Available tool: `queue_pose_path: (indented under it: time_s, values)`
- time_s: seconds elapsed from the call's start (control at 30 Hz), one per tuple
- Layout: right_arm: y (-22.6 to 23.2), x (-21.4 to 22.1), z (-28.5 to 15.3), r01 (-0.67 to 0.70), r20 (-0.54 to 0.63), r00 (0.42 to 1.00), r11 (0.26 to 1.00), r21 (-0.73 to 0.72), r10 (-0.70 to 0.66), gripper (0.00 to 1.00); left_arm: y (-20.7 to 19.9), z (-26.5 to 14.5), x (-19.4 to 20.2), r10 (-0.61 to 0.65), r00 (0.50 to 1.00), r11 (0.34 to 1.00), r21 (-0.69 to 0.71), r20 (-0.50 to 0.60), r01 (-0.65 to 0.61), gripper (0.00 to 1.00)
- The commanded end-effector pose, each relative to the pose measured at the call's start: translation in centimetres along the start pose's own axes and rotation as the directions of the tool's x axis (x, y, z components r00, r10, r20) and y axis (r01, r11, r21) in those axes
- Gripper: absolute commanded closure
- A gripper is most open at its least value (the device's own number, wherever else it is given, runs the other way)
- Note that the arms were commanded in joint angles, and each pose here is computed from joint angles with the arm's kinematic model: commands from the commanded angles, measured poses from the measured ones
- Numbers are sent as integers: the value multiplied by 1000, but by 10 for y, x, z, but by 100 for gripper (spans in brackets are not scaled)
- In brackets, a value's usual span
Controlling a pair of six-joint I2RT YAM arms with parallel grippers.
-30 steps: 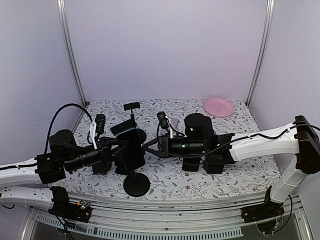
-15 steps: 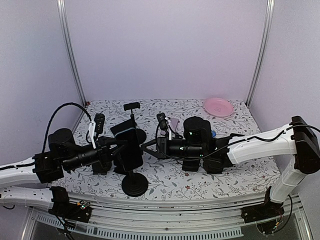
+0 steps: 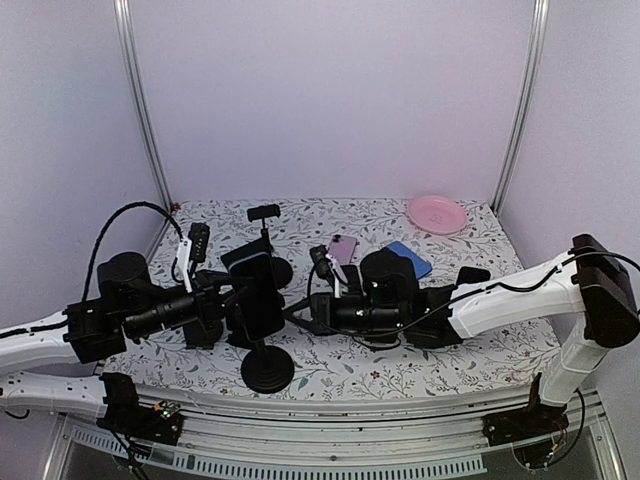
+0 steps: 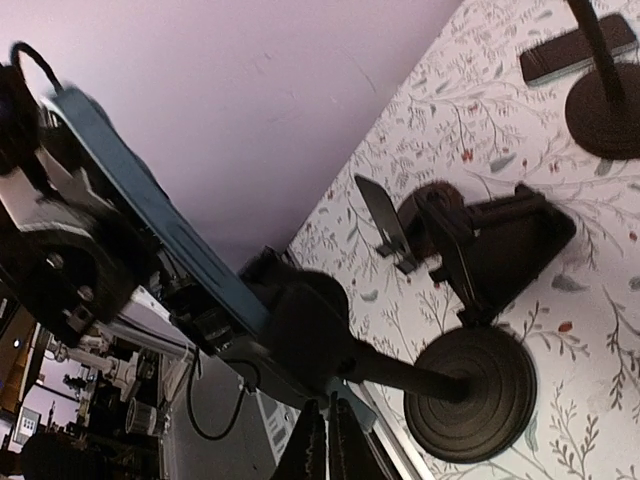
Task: Place the phone on the phone stand
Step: Adjust the phone stand with the phone at the center of the board.
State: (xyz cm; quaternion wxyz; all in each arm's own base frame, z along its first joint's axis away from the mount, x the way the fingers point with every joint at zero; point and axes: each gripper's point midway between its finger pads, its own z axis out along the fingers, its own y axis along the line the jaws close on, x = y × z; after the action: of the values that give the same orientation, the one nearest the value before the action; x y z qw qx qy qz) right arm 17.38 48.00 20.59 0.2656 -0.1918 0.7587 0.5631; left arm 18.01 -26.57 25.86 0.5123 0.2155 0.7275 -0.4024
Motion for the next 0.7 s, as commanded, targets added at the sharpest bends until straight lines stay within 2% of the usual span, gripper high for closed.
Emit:
queue_pose_path:
  time_s: [0.0, 0.13, 0.37, 0.53, 0.67]
  values:
    - [-40, 84, 6, -41, -223, 973, 992, 120, 67, 95, 7, 2, 21, -13, 995, 1000, -28, -100, 10, 100]
    - [-35, 79, 4, -39, -201, 978, 993, 112, 61, 95, 5, 1, 20, -14, 995, 1000, -21, -95, 12, 100]
    - [2, 35, 3, 30, -128, 992, 996, 88, -18, 94, -6, 2, 3, -6, 999, 1000, 28, -47, 8, 100]
    - [-3, 1, -19, 66, -54, 997, 974, 216, -56, 92, -21, 2, -17, 16, 1000, 996, 86, -2, -16, 100]
    - [-11, -27, -52, 65, 26, 997, 954, 293, -76, 86, -37, 7, -38, 43, 998, 988, 144, 50, -49, 100]
